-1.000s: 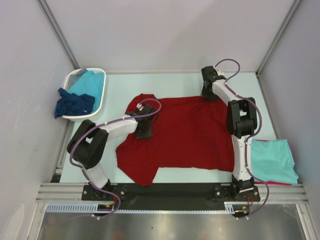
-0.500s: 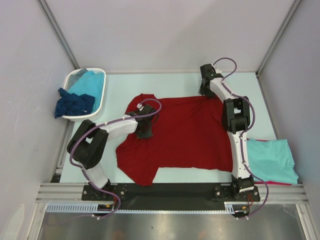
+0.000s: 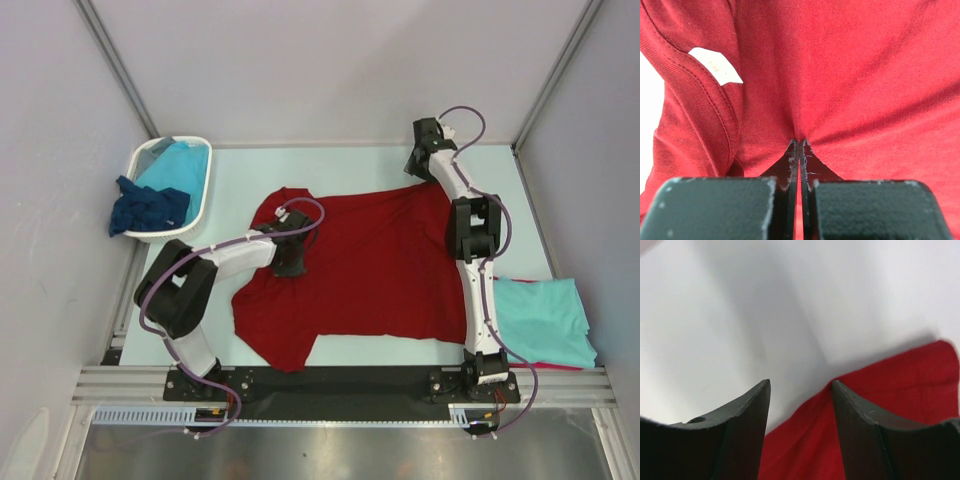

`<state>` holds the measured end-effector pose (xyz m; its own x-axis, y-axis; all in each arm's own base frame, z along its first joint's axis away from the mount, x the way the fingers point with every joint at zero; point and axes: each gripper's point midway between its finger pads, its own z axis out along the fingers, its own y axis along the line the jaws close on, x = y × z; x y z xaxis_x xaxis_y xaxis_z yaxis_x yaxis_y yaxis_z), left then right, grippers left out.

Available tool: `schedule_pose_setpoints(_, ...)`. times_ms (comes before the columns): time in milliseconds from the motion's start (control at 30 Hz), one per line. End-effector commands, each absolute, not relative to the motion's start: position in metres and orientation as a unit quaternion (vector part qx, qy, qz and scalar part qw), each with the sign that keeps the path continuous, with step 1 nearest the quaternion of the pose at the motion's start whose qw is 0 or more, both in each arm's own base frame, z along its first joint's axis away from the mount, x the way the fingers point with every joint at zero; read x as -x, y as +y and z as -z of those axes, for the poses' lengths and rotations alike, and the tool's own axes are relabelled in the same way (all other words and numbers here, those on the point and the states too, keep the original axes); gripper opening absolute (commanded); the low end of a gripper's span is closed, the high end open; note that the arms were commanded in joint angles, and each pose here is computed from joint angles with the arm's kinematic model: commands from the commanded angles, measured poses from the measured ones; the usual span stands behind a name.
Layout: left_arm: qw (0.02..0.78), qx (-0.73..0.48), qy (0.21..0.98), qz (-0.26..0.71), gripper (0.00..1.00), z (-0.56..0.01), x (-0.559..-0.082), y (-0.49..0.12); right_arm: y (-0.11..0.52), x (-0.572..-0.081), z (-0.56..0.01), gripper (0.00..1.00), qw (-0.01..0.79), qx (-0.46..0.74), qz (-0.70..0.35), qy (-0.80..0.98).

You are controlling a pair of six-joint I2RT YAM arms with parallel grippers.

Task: Fold and stack the t-shirts
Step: Flatten out the tshirt

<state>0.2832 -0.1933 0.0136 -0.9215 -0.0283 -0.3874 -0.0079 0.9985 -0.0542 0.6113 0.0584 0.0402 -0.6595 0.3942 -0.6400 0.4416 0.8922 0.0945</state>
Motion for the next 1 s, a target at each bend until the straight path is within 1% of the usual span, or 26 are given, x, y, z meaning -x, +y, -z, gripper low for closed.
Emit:
schedule_pose_setpoints(0,0.137,-0.019,0.99,0.033,0.01,0.006,-0.247,-0.2,0.053,-0.629,-0.063,0.58,0.376,-0.227,0.024,0.898)
schedule_pose_setpoints(200,0.138,-0.02,0.99,0.032,0.02,0.006,-0.245,-0.2,0.053,-0.619,-0.054,0.59,0.36,-0.224,0.035,0.905)
schedule_pose_setpoints(233,0.139,-0.02,0.99,0.033,0.02,0.005,-0.245,-0.2,0.054,-0.617,-0.065,0.59,0.366,-0.224,0.033,0.903)
schedule_pose_setpoints(300,0.146,-0.021,0.988,0.036,0.08,0.001,-0.248,-0.201,0.055,-0.608,-0.069,0.59,0.365,-0.223,0.043,0.903)
schedule_pose_setpoints(333,0.149,-0.021,0.988,0.038,0.12,-0.001,-0.25,-0.202,0.061,-0.605,-0.097,0.59,0.383,-0.219,0.035,0.897)
schedule_pose_setpoints(400,0.165,-0.018,0.985,0.039,0.17,-0.01,-0.256,-0.204,0.069,-0.594,-0.117,0.59,0.391,-0.215,0.035,0.894)
schedule_pose_setpoints(433,0.171,-0.018,0.984,0.041,0.2,-0.014,-0.259,-0.204,0.078,-0.58,-0.112,0.6,0.38,-0.204,0.038,0.901)
schedule_pose_setpoints(467,0.179,-0.017,0.983,0.043,0.22,-0.018,-0.262,-0.206,0.083,-0.571,-0.139,0.6,0.396,-0.203,0.031,0.895)
schedule_pose_setpoints(500,0.186,-0.014,0.981,0.043,0.24,-0.021,-0.265,-0.206,0.088,-0.561,-0.145,0.59,0.395,-0.199,0.031,0.896)
schedule_pose_setpoints(533,0.191,-0.014,0.98,0.046,0.27,-0.024,-0.266,-0.207,0.101,-0.543,-0.135,0.6,0.38,-0.183,0.039,0.906)
schedule_pose_setpoints(567,0.197,-0.013,0.979,0.048,0.28,-0.027,-0.268,-0.208,0.103,-0.532,-0.16,0.6,0.396,-0.181,0.037,0.9)
schedule_pose_setpoints(600,0.2,-0.011,0.979,0.049,0.3,-0.029,-0.27,-0.209,0.106,-0.524,-0.165,0.6,0.398,-0.175,0.04,0.9)
schedule_pose_setpoints(633,0.204,-0.009,0.978,0.049,0.35,-0.03,-0.271,-0.208,0.108,-0.516,-0.17,0.6,0.402,-0.17,0.043,0.899)
schedule_pose_setpoints(667,0.207,-0.009,0.977,0.051,0.38,-0.032,-0.272,-0.209,0.11,-0.504,-0.175,0.6,0.405,-0.16,0.045,0.899)
schedule_pose_setpoints(767,0.207,-0.008,0.977,0.046,0.4,-0.029,-0.271,-0.209,0.101,-0.502,-0.182,0.61,0.419,-0.159,0.052,0.892)
schedule_pose_setpoints(967,0.198,-0.007,0.979,0.047,0.38,-0.024,-0.26,-0.209,0.092,-0.511,-0.153,0.61,0.382,-0.172,0.051,0.907)
